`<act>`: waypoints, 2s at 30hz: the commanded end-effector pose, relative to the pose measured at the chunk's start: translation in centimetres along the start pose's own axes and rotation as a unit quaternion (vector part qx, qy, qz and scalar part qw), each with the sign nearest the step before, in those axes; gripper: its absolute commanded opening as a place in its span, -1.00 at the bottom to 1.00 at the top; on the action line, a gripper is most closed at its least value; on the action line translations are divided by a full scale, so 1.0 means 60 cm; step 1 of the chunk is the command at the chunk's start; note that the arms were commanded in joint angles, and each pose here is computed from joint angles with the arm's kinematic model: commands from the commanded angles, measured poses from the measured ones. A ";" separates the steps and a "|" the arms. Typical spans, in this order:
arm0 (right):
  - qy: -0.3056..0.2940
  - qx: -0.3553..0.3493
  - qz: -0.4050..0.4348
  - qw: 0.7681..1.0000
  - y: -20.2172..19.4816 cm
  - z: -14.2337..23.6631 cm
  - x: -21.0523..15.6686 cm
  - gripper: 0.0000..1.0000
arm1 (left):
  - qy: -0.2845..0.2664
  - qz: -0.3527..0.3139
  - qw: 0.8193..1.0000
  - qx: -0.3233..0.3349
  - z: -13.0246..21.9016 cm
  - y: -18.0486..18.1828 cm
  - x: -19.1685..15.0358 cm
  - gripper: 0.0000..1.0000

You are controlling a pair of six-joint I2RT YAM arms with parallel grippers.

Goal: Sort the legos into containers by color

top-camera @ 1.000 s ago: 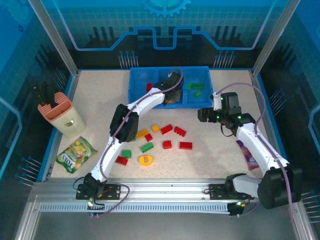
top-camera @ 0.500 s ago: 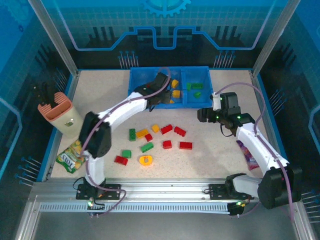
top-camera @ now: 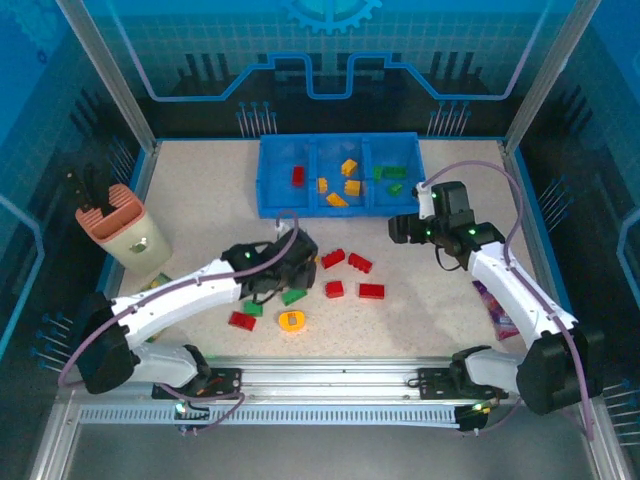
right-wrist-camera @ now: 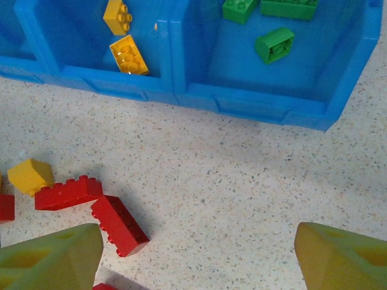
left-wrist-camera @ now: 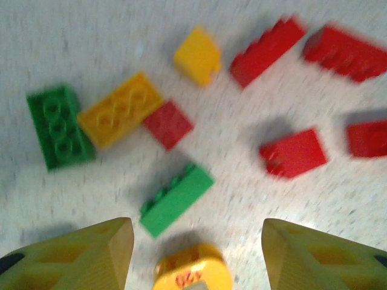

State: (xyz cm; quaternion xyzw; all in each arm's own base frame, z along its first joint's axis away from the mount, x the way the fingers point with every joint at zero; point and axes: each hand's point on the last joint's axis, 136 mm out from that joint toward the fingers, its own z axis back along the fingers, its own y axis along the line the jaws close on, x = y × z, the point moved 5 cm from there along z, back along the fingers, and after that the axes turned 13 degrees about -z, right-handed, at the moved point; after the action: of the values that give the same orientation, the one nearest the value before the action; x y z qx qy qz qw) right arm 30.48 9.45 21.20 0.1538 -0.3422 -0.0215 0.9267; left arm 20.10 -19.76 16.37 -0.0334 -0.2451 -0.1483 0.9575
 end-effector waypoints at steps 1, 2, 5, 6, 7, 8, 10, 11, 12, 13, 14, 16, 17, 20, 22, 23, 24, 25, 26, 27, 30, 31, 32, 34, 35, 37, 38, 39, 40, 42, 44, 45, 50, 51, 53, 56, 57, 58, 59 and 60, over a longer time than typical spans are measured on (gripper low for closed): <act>-0.009 0.000 0.014 1.000 0.014 0.006 0.011 0.67 | 0.015 0.054 0.998 0.015 -0.002 0.003 -0.034 0.20; -0.008 0.000 0.015 1.000 0.015 0.006 0.010 0.67 | 0.017 0.051 0.998 0.016 -0.005 0.001 -0.039 0.22; -0.005 -0.004 0.017 1.000 0.017 0.005 0.006 0.68 | 0.024 0.041 0.999 0.015 -0.010 -0.002 -0.049 0.30; -0.004 -0.004 0.017 1.000 0.018 0.005 0.004 0.68 | 0.029 0.035 0.999 0.014 -0.013 -0.003 -0.054 0.34; -0.004 -0.005 0.017 1.000 0.018 0.006 0.004 0.68 | 0.033 0.029 0.999 0.010 -0.015 -0.005 -0.056 0.41; -0.004 -0.007 0.017 1.000 0.018 0.006 0.004 0.68 | 0.036 0.023 0.999 0.003 -0.017 -0.008 -0.060 0.49; -0.001 -0.007 0.019 1.000 0.019 0.005 0.002 0.68 | 0.046 0.013 0.999 -0.006 -0.022 -0.013 -0.066 0.74; 0.000 -0.009 0.020 1.000 0.019 0.005 0.002 0.68 | 0.049 0.009 0.999 -0.007 -0.023 -0.013 -0.069 0.82; 0.000 -0.011 0.021 1.000 0.019 0.006 0.002 0.68 | 0.051 0.006 0.999 -0.007 -0.024 -0.014 -0.071 0.85; 0.001 -0.013 0.023 1.000 0.019 0.006 0.002 0.68 | 0.053 0.003 0.999 -0.006 -0.025 -0.014 -0.072 0.87; 0.001 -0.015 0.025 1.000 0.019 0.007 0.002 0.68 | 0.054 0.002 0.999 -0.007 -0.027 -0.014 -0.073 0.86; 0.001 -0.018 0.027 0.999 0.019 0.008 0.002 0.68 | 0.061 0.006 0.998 -0.006 -0.035 -0.014 -0.080 0.86; 0.001 -0.019 0.027 0.999 0.018 0.007 0.002 0.68 | 0.068 0.007 0.998 -0.007 -0.040 -0.016 -0.085 0.86; 0.005 -0.021 0.030 0.999 0.019 0.005 0.002 0.69 | 0.099 0.004 0.995 0.000 -0.062 -0.021 -0.105 0.86; 0.006 -0.024 0.031 0.999 0.018 0.004 0.003 0.69 | 0.117 -0.006 0.993 0.014 -0.073 -0.026 -0.116 0.87; 0.007 -0.024 0.031 0.999 0.019 0.003 0.002 0.69 | 0.127 -0.011 0.992 0.022 -0.079 -0.026 -0.121 0.87; 0.009 -0.026 0.031 0.999 0.018 0.001 0.002 0.69 | 0.136 -0.013 0.990 0.030 -0.084 -0.026 -0.123 0.86; 0.010 -0.026 0.032 0.999 0.019 0.000 0.002 0.69 | 0.145 -0.017 0.989 0.038 -0.088 -0.027 -0.126 0.86; 0.011 -0.026 0.032 0.999 0.020 -0.001 0.002 0.69 | 0.150 -0.020 0.988 0.042 -0.091 -0.029 -0.128 0.86; 0.012 -0.027 0.033 0.999 0.020 -0.002 0.001 0.69 | 0.153 -0.023 0.987 0.044 -0.094 -0.032 -0.130 0.87; 0.013 -0.031 0.037 0.999 0.020 -0.004 0.002 0.69 | 0.160 -0.021 0.986 0.039 -0.104 -0.040 -0.138 0.85; 0.014 -0.034 0.038 0.999 0.019 -0.005 0.002 0.69 | 0.163 -0.019 0.986 0.038 -0.107 -0.042 -0.141 0.85; 0.014 -0.036 0.039 0.998 0.019 -0.006 0.002 0.69 | 0.164 -0.016 0.986 0.036 -0.110 -0.043 -0.142 0.85; 0.016 -0.037 0.041 0.998 0.019 -0.007 0.001 0.69 | 0.162 -0.014 0.986 0.037 -0.114 -0.044 -0.143 0.82; 0.015 -0.038 0.039 0.998 0.018 -0.007 0.002 0.69 | 0.160 -0.013 0.986 0.036 -0.114 -0.045 -0.142 0.80; 0.016 -0.038 0.040 0.998 0.019 -0.008 0.001 0.69 | 0.156 -0.015 0.987 0.033 -0.116 -0.047 -0.140 0.72; 0.017 -0.038 0.040 0.998 0.019 -0.010 0.001 0.69 | 0.154 -0.015 0.987 0.033 -0.118 -0.049 -0.138 0.70; 0.018 -0.039 0.040 0.998 0.019 -0.011 0.000 0.69 | 0.155 -0.016 0.987 0.034 -0.120 -0.049 -0.137 0.66; 0.019 -0.039 0.040 0.998 0.019 -0.011 0.001 0.69 | 0.157 -0.018 0.987 0.034 -0.122 -0.050 -0.139 0.62; 0.021 -0.041 0.041 0.998 0.019 -0.013 0.000 0.69 | 0.161 -0.016 0.986 0.034 -0.126 -0.052 -0.141 0.59; 0.021 -0.043 0.043 0.998 0.019 -0.013 0.000 0.70 | 0.164 -0.015 0.986 0.034 -0.130 -0.052 -0.145 0.52; 0.021 -0.048 0.042 0.998 0.017 -0.014 0.000 0.70 | 0.165 -0.015 0.986 0.033 -0.132 -0.052 -0.146 0.46; 0.032 -0.069 0.040 0.996 0.010 -0.021 0.001 0.70 | 0.174 -0.035 0.983 0.049 -0.138 -0.045 -0.152 0.21; 0.032 -0.068 0.041 0.996 0.011 -0.020 0.001 0.70 | 0.176 -0.040 0.982 0.051 -0.138 -0.044 -0.154 0.19; 0.031 -0.067 0.041 0.996 0.012 -0.019 0.000 0.70 | 0.174 -0.045 0.982 0.053 -0.135 -0.042 -0.151 0.14; 0.027 -0.078 0.036 0.996 0.006 -0.015 0.000 0.72 | 0.150 -0.053 0.986 0.053 -0.119 -0.048 -0.124 0.12; 0.030 -0.083 0.035 0.995 0.003 -0.015 -0.001 0.72 | 0.137 -0.060 0.987 0.056 -0.109 -0.049 -0.108 0.12; 0.032 -0.087 0.035 0.995 0.001 -0.015 -0.002 0.72 | 0.118 -0.070 0.989 0.059 -0.097 -0.051 -0.088 0.12; 0.034 -0.089 0.034 0.995 0.000 -0.014 -0.002 0.72 | 0.101 -0.079 0.990 0.065 -0.087 -0.052 -0.069 0.12; 0.037 -0.092 0.033 0.994 -0.003 -0.014 -0.004 0.72 | 0.078 -0.088 0.990 0.071 -0.074 -0.053 -0.043 0.13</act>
State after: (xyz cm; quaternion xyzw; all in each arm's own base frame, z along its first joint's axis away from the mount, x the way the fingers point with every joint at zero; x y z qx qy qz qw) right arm 31.00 9.74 19.78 0.0690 -0.3110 -0.0127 0.9478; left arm 16.63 -21.85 7.59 0.0462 -0.1161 -0.1925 0.9733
